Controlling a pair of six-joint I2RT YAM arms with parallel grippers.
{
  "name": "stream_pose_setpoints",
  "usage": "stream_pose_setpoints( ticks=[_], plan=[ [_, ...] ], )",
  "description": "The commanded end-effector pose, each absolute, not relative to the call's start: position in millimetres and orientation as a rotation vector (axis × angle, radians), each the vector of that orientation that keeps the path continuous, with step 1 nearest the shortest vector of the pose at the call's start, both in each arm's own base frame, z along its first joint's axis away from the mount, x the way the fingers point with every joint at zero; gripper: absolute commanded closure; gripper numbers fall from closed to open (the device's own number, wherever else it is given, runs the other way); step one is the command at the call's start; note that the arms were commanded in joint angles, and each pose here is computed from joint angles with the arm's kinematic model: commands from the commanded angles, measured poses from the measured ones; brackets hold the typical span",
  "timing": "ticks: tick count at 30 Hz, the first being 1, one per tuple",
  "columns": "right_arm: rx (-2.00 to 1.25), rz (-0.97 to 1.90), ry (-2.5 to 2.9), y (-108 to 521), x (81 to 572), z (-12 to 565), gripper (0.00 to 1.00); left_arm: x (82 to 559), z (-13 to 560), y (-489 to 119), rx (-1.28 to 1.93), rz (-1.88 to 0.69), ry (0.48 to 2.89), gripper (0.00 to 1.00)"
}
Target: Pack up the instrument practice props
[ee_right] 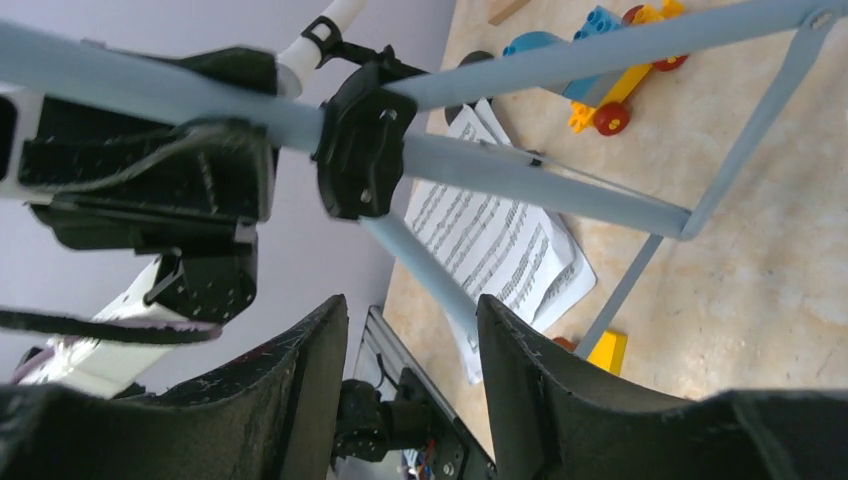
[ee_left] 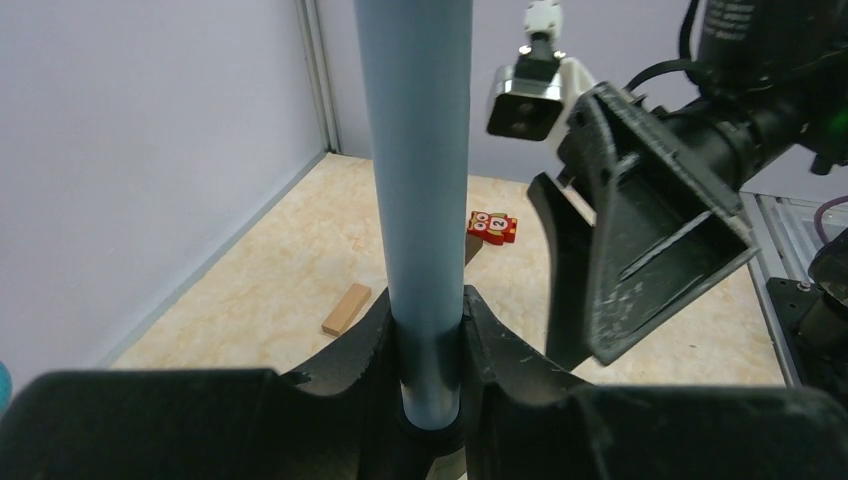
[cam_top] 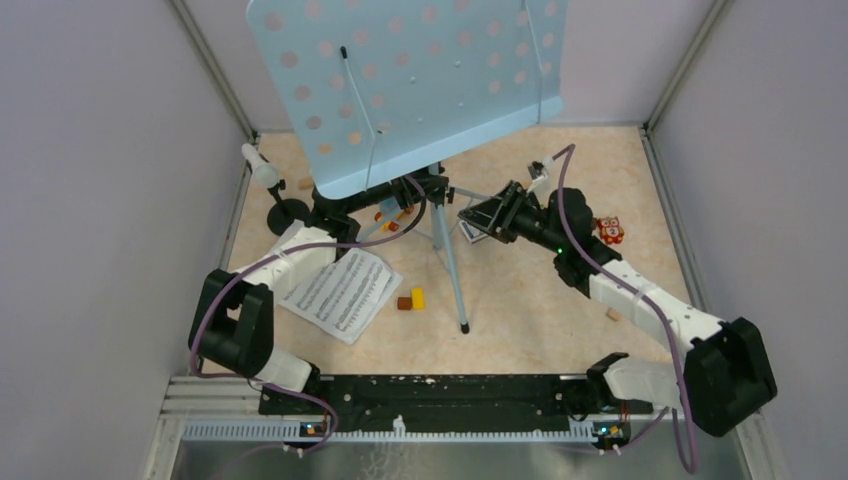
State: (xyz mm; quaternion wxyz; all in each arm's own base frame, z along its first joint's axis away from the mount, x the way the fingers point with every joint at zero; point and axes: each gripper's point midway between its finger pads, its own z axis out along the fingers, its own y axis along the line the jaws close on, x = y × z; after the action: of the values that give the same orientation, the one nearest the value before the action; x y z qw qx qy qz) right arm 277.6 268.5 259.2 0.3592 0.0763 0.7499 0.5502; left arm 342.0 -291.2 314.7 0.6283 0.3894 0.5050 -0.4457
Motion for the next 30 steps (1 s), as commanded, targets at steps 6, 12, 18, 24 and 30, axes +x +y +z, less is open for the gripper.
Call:
stream_pose_setpoints(
  ticks=[6,12,18,24,30],
  plan=[
    [0.018,1.575,1.73,297.5,321.7,304.6,0.54,339.6,263.3,-293.6,0.923,-1.071,1.276,1.0],
    [0.003,1.558,1.711,290.9,343.8,305.4,0.55,342.2,262.2,-294.7,0.923,-1.074,1.287,1.0],
    [-0.053,1.606,1.749,296.3,348.3,296.1,0.62,342.7,264.5,-294.3,0.933,-1.06,1.286,1.0],
    [-0.131,1.64,1.745,299.5,338.6,291.6,0.62,346.7,261.4,-295.3,0.934,-1.065,1.307,1.0],
    [-0.147,1.665,1.738,301.3,336.5,289.0,0.75,348.4,259.8,-297.0,0.926,-1.087,1.317,1.0]
  ],
)
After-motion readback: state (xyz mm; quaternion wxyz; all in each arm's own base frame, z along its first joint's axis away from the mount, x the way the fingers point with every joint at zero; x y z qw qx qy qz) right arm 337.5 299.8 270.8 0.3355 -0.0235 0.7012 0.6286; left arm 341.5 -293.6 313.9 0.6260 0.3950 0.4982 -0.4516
